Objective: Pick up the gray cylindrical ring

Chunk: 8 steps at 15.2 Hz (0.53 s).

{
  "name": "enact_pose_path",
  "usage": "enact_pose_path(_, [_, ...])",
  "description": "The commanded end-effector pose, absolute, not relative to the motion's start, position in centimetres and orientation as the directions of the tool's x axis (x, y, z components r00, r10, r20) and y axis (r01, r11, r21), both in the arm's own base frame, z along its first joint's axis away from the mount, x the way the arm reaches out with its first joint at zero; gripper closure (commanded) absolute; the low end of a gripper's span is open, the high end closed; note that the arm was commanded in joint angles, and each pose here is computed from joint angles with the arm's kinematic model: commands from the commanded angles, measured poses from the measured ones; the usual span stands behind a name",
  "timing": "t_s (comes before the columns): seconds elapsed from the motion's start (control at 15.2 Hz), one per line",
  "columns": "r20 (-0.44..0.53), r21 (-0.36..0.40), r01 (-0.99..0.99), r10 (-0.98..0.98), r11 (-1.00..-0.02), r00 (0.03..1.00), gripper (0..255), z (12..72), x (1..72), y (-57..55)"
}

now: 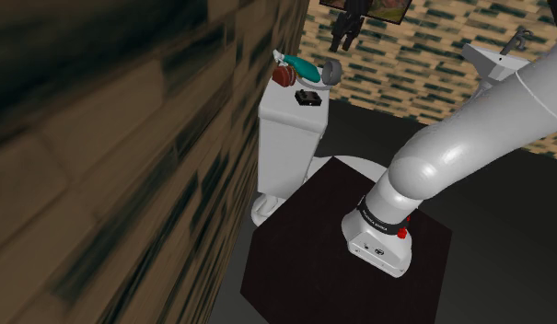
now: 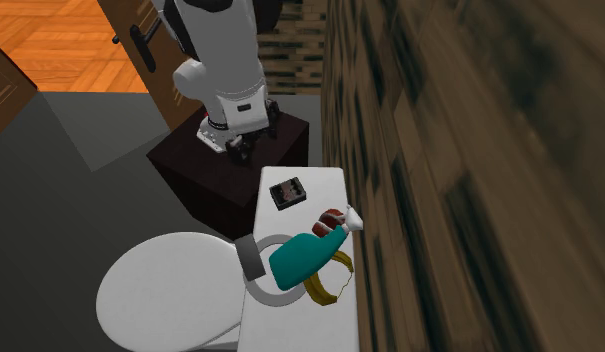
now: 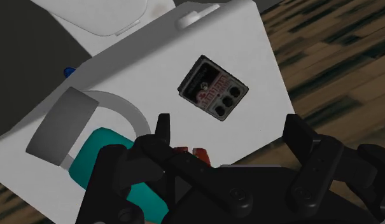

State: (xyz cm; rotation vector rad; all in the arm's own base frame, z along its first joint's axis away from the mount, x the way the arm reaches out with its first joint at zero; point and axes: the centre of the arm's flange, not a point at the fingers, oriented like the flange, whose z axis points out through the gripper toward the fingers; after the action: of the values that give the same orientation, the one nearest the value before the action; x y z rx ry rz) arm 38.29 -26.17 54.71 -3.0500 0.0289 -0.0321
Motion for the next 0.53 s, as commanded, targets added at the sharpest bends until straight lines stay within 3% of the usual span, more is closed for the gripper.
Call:
enact_pose_path(0.0, [0.023,-0.105,-0.030,-0.033,-0.994,0.999,0,53.6,38.8,-28.9])
enact_pose_path(0.46, [0.030,-0.156,-0.074,-0.080,-0.985,0.996,0,50.1,40.8,-37.9])
